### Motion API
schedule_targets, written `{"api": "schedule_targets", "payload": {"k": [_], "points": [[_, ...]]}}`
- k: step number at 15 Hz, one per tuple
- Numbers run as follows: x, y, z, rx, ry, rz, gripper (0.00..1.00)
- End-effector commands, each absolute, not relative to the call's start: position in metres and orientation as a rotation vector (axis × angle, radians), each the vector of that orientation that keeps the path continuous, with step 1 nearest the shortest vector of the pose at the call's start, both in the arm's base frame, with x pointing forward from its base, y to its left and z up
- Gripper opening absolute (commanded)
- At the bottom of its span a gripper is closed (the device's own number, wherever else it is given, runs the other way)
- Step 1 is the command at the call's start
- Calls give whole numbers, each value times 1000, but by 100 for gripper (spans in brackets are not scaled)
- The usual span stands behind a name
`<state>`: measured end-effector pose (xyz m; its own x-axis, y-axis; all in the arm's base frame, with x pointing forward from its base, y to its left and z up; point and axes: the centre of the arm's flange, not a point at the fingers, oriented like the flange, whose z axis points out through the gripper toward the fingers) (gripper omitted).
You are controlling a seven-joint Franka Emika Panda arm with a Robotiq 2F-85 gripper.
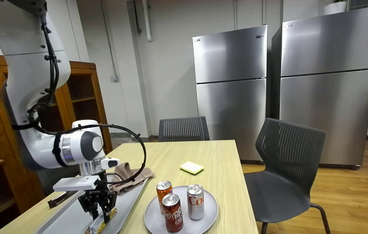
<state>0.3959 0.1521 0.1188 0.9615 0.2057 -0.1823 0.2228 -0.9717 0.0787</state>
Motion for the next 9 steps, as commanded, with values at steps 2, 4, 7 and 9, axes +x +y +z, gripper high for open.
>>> {"api": "schedule_targets", "payload": {"k": [2,4,7,9], "points": [[393,160,144,3047,327,-252,16],[395,171,152,3061,323,-239,16],[400,193,161,3073,324,-221,16],[404,210,166,3076,321,-210,16]]}}
